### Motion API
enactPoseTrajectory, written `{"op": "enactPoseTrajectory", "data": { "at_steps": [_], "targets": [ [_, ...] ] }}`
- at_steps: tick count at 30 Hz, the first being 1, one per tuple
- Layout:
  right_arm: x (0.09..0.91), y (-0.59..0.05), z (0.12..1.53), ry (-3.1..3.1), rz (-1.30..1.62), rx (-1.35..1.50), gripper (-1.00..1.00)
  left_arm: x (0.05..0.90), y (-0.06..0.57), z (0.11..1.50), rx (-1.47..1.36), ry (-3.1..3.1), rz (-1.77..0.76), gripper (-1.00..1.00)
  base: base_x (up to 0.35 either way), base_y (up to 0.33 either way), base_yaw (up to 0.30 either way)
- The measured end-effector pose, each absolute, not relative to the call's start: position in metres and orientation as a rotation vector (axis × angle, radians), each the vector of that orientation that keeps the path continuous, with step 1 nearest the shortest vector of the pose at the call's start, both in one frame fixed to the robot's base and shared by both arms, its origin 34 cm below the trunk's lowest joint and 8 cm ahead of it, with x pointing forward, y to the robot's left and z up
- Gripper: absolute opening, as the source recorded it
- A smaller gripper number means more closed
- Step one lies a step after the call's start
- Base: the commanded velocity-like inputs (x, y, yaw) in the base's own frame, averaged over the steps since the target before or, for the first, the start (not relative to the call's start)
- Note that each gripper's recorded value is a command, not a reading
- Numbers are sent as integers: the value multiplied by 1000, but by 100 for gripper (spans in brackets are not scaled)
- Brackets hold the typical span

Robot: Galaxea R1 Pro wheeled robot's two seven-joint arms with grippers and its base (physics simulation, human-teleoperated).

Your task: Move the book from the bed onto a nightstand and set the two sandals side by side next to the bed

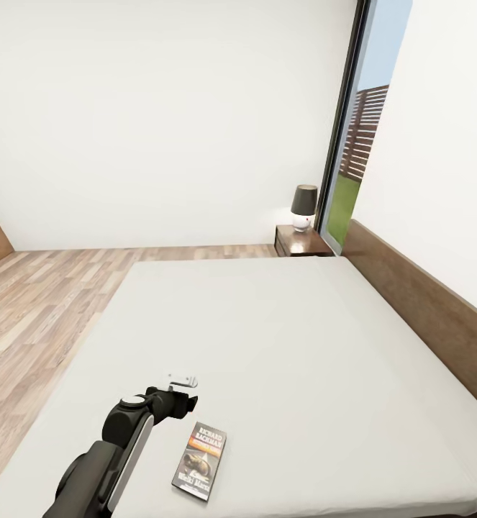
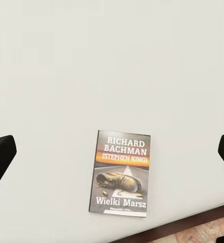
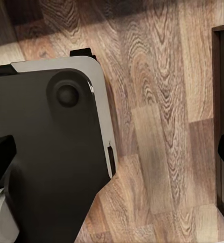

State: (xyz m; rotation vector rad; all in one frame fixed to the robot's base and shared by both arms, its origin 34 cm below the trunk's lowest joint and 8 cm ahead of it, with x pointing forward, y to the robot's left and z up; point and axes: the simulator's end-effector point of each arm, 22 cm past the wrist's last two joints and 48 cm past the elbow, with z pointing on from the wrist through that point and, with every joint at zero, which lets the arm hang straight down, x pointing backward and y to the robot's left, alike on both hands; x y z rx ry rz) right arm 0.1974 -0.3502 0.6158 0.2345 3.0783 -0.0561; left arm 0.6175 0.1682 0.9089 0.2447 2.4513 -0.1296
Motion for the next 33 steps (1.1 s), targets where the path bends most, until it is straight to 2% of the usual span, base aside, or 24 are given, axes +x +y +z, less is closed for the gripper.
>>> {"op": "enactPoseTrajectory", "data": {
  "at_steps": [33],
  "targets": [
    [198, -349, 616, 3078, -51, 221, 100, 618, 169, 909, 244, 2450, -125, 100, 1, 0, 0]
  ]
}}
